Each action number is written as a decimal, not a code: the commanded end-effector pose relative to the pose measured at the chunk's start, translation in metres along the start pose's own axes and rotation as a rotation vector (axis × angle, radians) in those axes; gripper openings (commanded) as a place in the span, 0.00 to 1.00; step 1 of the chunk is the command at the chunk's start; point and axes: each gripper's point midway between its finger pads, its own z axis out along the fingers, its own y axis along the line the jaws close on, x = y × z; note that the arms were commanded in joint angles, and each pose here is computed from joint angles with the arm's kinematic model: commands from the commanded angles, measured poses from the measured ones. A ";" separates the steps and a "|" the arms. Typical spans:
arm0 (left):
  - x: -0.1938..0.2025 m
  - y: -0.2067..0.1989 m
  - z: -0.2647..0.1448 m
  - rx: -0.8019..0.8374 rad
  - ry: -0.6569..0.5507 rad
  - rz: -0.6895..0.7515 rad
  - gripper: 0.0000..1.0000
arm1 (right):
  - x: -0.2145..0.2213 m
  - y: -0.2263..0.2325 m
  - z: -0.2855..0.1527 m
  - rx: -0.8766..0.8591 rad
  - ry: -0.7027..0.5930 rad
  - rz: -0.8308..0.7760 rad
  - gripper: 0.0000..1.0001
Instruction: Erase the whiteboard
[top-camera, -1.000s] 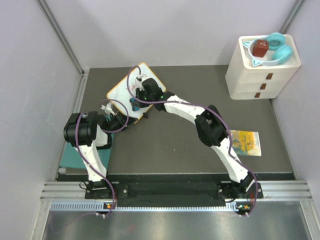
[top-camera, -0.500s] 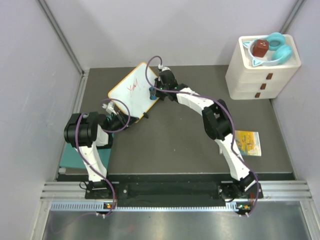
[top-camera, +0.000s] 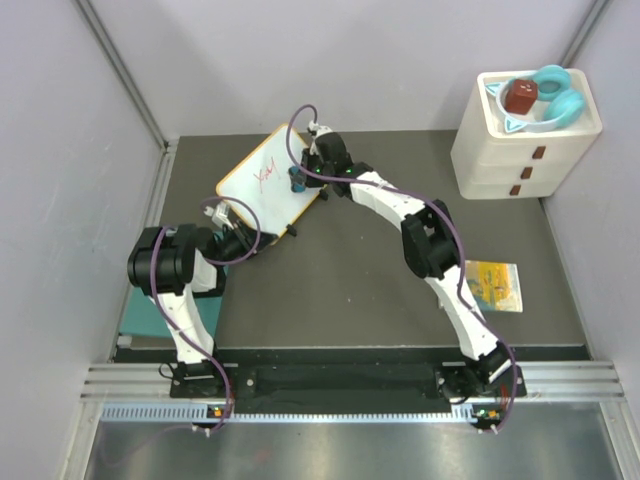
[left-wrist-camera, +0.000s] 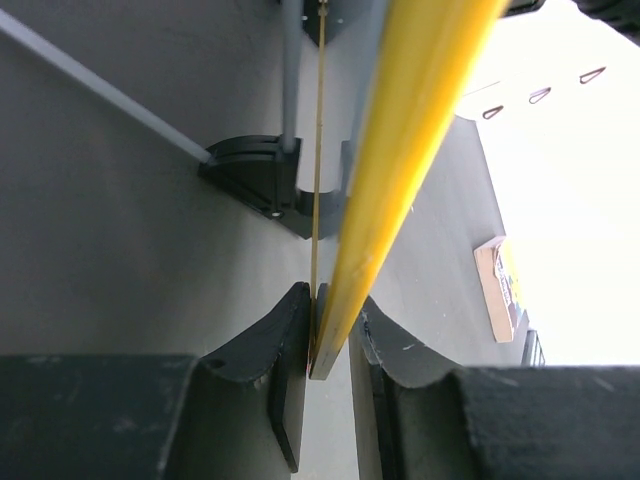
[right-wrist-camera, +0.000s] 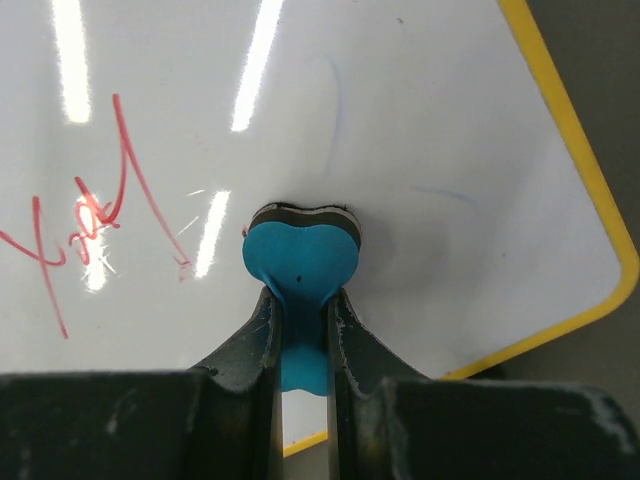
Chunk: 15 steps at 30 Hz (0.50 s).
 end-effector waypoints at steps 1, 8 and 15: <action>-0.028 -0.044 0.004 0.156 -0.072 0.222 0.27 | -0.020 0.038 -0.001 -0.141 -0.053 -0.048 0.00; -0.025 -0.044 0.005 0.150 -0.062 0.228 0.27 | -0.015 0.089 -0.012 -0.203 -0.063 -0.145 0.00; -0.022 -0.044 0.007 0.143 -0.047 0.240 0.26 | -0.025 0.143 -0.031 -0.252 -0.113 -0.215 0.00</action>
